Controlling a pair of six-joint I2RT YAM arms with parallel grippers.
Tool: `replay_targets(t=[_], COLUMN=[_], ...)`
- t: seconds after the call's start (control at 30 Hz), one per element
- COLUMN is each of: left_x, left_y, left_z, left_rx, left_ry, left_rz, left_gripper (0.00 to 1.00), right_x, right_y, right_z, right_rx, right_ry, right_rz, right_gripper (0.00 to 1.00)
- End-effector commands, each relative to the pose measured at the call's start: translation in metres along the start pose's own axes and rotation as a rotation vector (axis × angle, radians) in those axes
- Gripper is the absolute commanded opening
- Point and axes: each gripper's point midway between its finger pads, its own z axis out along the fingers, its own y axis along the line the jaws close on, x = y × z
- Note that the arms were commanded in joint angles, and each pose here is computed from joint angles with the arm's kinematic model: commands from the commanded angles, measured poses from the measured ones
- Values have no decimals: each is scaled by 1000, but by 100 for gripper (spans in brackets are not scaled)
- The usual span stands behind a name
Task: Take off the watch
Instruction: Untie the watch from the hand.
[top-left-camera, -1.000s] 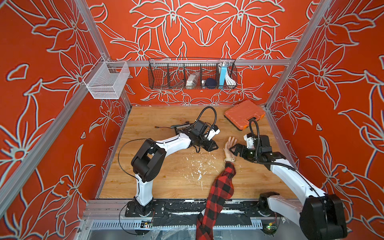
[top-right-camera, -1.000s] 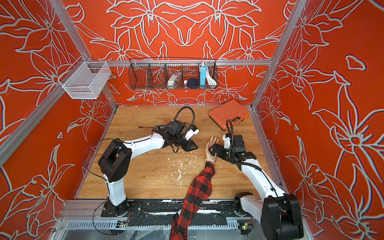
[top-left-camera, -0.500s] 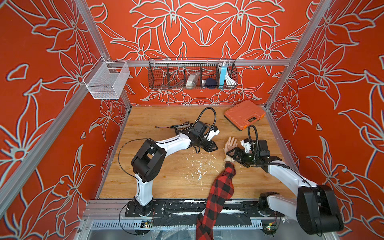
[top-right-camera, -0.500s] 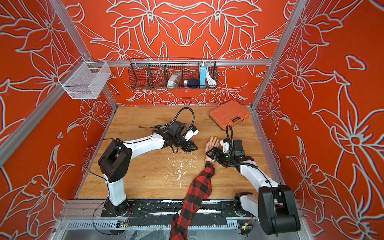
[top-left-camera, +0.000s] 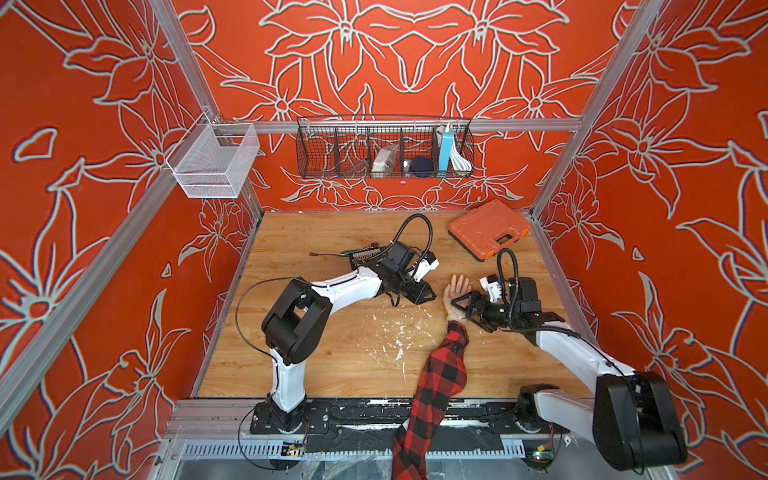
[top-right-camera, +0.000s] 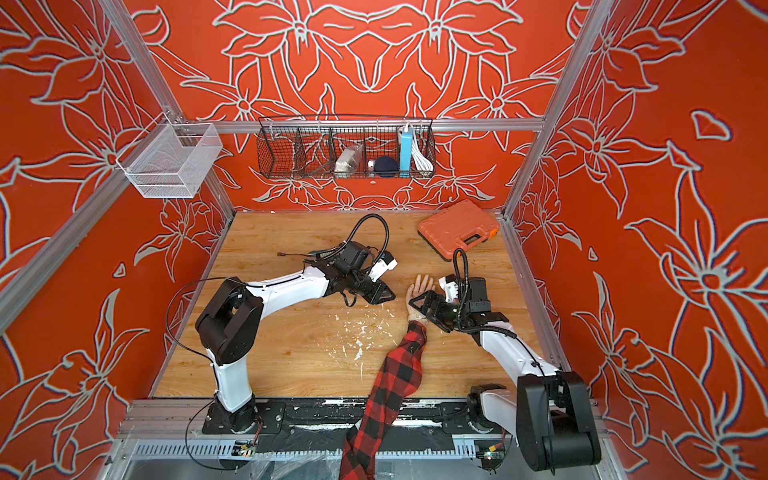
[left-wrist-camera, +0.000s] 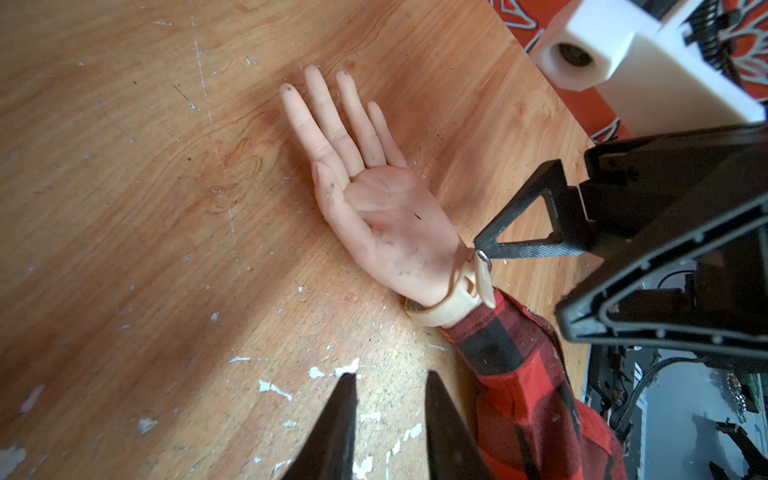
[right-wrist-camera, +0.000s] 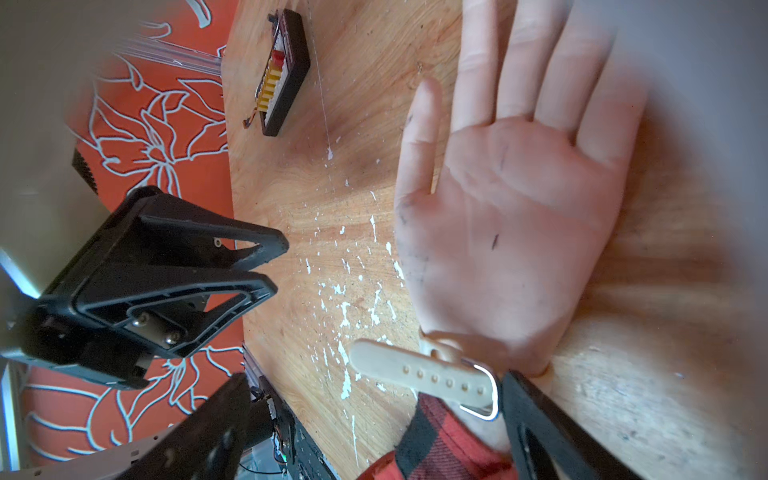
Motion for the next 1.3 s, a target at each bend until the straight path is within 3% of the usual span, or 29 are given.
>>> replay_targets(t=[0.0,0.63,1.27], left_x=[-8,-7,-4], left_y=[-7,-8,5], left_z=[-14,-30,-60], left_rx=[4,-24,-60], left_ry=[-24,-43,-95], left_rz=[23,42,4], left_gripper=[29,29,29], right_x=[-6,-17,-1], right_y=[17,41,109], right_z=[-3,7,43], right_rx=[-62,-145,-249], right_ry=[-4,12,84], right_rz=[9,42,-43], right_gripper=[95,93,92])
